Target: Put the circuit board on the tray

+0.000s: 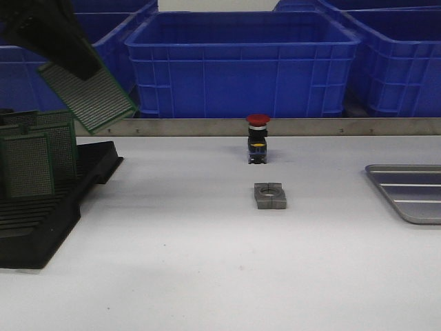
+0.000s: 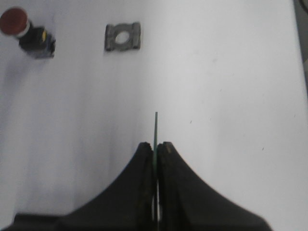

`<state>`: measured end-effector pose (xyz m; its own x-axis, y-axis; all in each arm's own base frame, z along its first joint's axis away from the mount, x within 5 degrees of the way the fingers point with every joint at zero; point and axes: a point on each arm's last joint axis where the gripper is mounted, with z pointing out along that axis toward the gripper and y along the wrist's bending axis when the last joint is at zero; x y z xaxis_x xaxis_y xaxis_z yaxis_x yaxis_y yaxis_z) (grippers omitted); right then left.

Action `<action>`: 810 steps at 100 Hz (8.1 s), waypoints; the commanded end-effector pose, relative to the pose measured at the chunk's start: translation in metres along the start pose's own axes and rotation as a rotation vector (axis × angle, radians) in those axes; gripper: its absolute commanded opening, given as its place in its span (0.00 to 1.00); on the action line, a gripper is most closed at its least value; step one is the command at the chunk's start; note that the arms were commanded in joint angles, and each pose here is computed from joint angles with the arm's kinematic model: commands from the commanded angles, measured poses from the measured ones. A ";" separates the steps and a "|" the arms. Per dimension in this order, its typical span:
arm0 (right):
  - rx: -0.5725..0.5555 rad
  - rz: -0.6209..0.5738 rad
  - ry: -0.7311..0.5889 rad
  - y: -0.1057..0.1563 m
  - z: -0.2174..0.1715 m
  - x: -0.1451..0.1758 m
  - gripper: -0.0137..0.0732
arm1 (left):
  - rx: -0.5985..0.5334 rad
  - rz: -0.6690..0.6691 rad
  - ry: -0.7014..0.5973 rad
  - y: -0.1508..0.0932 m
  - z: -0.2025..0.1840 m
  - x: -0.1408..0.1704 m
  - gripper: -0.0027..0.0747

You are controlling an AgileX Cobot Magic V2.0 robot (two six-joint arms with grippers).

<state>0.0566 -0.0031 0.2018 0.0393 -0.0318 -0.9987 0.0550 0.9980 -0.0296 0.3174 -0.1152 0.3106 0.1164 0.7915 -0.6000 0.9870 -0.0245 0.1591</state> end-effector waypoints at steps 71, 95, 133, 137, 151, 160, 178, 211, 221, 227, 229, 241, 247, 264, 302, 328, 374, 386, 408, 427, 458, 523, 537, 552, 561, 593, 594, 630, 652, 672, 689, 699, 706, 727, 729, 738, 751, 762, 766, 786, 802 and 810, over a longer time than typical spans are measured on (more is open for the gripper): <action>-0.007 0.054 0.090 -0.001 -0.003 -0.050 0.03 | 0.094 0.213 -0.234 -0.049 0.045 -0.113 0.01; -0.020 0.072 0.424 0.000 0.020 -0.076 0.03 | 0.094 0.213 -0.234 -0.049 0.045 -0.113 0.01; -0.395 0.064 0.448 0.038 0.058 -0.101 0.67 | 0.094 0.213 -0.234 -0.049 0.045 -0.113 0.01; -0.455 0.024 0.435 0.044 0.059 -0.103 0.68 | 0.094 0.213 -0.234 -0.049 0.045 -0.113 0.01; -0.622 -0.044 0.441 0.066 0.069 -0.106 0.68 | 0.094 0.212 -0.234 -0.049 0.045 -0.113 0.01; -0.729 -0.117 0.456 0.083 0.077 -0.103 0.68 | 0.093 0.212 -0.235 -0.049 0.045 -0.113 0.01; -0.880 -0.294 0.433 0.114 0.096 -0.098 0.68 | 0.093 0.212 -0.235 -0.049 0.045 -0.113 0.01; -0.931 -0.365 0.467 0.156 0.135 -0.087 0.68 | 0.093 0.212 -0.236 -0.049 0.045 -0.113 0.01; -0.931 -0.355 0.476 0.166 0.145 -0.086 0.68 | 0.093 0.212 -0.236 -0.049 0.045 -0.113 0.01; -0.932 -0.351 0.480 0.170 0.150 -0.086 0.67 | 0.093 0.212 -0.236 -0.049 0.045 -0.113 0.01; -0.933 -0.347 0.482 0.171 0.151 -0.086 0.65 | 0.093 0.212 -0.236 -0.049 0.045 -0.113 0.01; -0.922 -0.310 0.496 0.176 0.156 -0.084 0.43 | 0.089 0.211 -0.236 -0.049 0.045 -0.113 0.01; -0.920 -0.296 0.500 0.176 0.157 -0.084 0.28 | 0.089 0.211 -0.236 -0.049 0.045 -0.113 0.01; -0.917 -0.271 0.505 0.177 0.157 -0.084 0.02 | 0.090 0.209 -0.240 -0.049 0.044 -0.113 0.03; -0.922 -0.209 0.553 0.172 0.157 -0.083 0.03 | 0.012 0.178 -0.242 -0.038 0.037 -0.107 0.62; -0.749 -0.090 0.636 0.117 0.188 -0.077 0.03 | -0.041 0.118 -0.225 -0.021 0.024 -0.086 0.62; -0.214 0.224 0.837 -0.007 0.252 -0.004 0.03 | -0.051 0.108 -0.222 -0.019 0.022 -0.083 0.60; -0.210 0.255 0.898 -0.015 0.262 0.015 0.09 | -0.051 0.108 -0.222 -0.019 0.022 -0.083 0.60; -0.216 0.258 0.909 -0.017 0.278 0.022 0.63 | -0.051 0.108 -0.222 -0.019 0.022 -0.083 0.60; -0.191 0.230 0.856 -0.019 0.278 0.008 0.75 | -0.094 0.122 -0.140 -0.012 0.014 -0.067 0.60; -0.200 0.202 0.773 -0.019 0.271 -0.021 0.72 | -0.194 0.109 0.157 0.010 -0.021 0.000 0.60; -0.210 0.204 0.771 -0.018 0.269 -0.023 0.72 | -0.148 -0.049 0.265 0.032 -0.017 0.070 0.60; -0.211 0.204 0.771 -0.018 0.269 -0.023 0.72 | -0.132 -0.052 0.292 0.035 -0.009 0.079 0.60; -0.212 0.204 0.772 -0.017 0.269 -0.023 0.72 | -0.120 -0.065 0.298 0.040 0.000 0.087 0.60; -0.212 0.204 0.772 -0.017 0.269 -0.023 0.72 | -0.100 -0.078 0.300 0.041 0.008 0.092 0.60; -0.213 0.205 0.772 -0.017 0.269 -0.023 0.72 | -0.080 -0.091 0.302 0.043 0.015 0.098 0.42; -0.213 0.205 0.772 -0.017 0.269 -0.023 0.72 | -0.080 -0.091 0.302 0.043 0.015 0.098 0.40; -0.213 0.203 0.772 -0.017 0.269 -0.023 0.72 | -0.044 -0.081 0.306 0.042 0.010 0.094 0.01; -0.235 0.190 0.737 -0.014 0.265 -0.037 0.72 | 0.007 -0.062 0.281 0.046 -0.012 0.069 0.01; -0.347 0.131 0.668 0.004 0.249 -0.068 0.72 | -0.052 0.008 0.262 0.048 -0.022 0.037 0.01; -0.550 -0.040 0.582 0.047 0.232 -0.091 0.72 | -0.034 0.048 0.146 0.039 -0.011 0.003 0.01; -0.703 -0.173 0.531 0.077 0.221 -0.097 0.72 | -0.008 0.055 0.034 0.034 -0.002 -0.020 0.01; -0.798 -0.238 0.506 0.097 0.213 -0.098 0.72 | 0.012 0.061 -0.032 0.030 0.005 -0.034 0.01; -0.957 -0.340 0.440 0.138 0.195 -0.100 0.72 | 0.078 0.102 -0.162 0.014 0.022 -0.072 0.01; -0.964 -0.343 0.438 0.141 0.194 -0.100 0.72 | 0.085 0.106 -0.172 0.012 0.023 -0.076 0.01; -0.979 -0.351 0.433 0.148 0.192 -0.099 0.72 | 0.112 0.124 -0.204 0.005 0.029 -0.088 0.01; -0.997 -0.340 0.446 0.155 0.192 -0.095 0.72 | 0.145 0.150 -0.232 -0.005 0.037 -0.103 0.01; -0.994 -0.310 0.459 0.157 0.195 -0.092 0.72 | 0.165 0.166 -0.247 -0.011 0.041 -0.111 0.01; -0.993 -0.300 0.462 0.157 0.196 -0.091 0.72 | 0.170 0.171 -0.248 -0.012 0.042 -0.113 0.01; -0.993 -0.275 0.478 0.159 0.198 -0.087 0.51 | 0.176 0.178 -0.249 -0.014 0.043 -0.115 0.01; -1.003 -0.273 0.481 0.159 0.197 -0.087 0.02 | 0.176 0.178 -0.249 -0.014 0.043 -0.115 0.01; -1.003 -0.268 0.481 0.159 0.197 -0.087 0.03 | 0.176 0.178 -0.249 -0.014 0.043 -0.115 0.01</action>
<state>0.2562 0.1485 0.2717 -0.2606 -0.5177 -0.8149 -0.8553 0.5153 -0.0539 0.3122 -0.2324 0.3103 0.2652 0.6662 -0.6971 0.9608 -0.2429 0.1334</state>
